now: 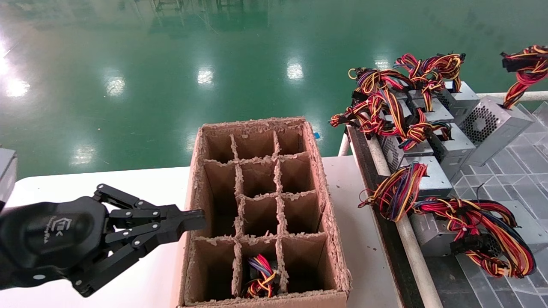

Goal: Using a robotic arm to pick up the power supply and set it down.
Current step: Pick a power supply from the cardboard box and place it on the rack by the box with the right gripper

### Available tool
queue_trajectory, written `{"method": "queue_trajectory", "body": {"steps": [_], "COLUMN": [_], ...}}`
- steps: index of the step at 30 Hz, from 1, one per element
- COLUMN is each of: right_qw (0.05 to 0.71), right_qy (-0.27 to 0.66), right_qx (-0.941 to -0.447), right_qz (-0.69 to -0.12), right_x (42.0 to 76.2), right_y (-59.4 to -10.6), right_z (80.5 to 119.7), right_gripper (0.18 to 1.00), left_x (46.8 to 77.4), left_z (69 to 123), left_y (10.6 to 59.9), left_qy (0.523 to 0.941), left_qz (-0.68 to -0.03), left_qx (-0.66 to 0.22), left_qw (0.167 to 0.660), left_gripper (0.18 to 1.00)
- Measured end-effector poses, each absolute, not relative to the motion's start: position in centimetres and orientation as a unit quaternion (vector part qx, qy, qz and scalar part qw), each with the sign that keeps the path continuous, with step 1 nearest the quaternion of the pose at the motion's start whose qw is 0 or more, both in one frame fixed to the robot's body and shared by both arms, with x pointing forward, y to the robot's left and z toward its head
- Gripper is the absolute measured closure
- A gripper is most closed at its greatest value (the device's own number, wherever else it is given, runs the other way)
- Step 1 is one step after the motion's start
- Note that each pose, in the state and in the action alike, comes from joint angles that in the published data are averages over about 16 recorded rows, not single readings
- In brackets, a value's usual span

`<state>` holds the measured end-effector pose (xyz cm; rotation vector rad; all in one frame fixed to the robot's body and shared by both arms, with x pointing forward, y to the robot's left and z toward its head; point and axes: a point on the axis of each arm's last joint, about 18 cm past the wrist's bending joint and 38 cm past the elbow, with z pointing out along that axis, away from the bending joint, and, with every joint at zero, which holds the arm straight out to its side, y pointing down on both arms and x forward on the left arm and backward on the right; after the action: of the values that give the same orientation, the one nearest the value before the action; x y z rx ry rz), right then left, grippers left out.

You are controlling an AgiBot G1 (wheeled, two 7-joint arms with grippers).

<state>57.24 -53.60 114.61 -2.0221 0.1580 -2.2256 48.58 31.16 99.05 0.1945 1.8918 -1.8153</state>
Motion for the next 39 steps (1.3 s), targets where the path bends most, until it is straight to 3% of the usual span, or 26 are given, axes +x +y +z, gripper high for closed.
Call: {"method": "queue_trajectory", "body": {"steps": [24,39], "right_qw": [0.122,0.178], "right_qy": [0.019,0.027], "right_qx": [-0.696,-0.717], "right_qz": [-0.707,-0.674], "right_x": [59.1,58.6], "right_y": [-51.4,-50.5], "right_z": [112.4,113.4], "right_gripper": [0.970,0.927], "left_x": [48.6,48.6], "left_z": [99.0,99.0], "left_y": [31.2,31.2], "left_qy": [0.696,0.696], "left_qz": [-0.668,-0.668], "left_qx": [0.072,0.072], "left_qw": [0.253,0.253], "left_gripper": [0.993,0.993]}}
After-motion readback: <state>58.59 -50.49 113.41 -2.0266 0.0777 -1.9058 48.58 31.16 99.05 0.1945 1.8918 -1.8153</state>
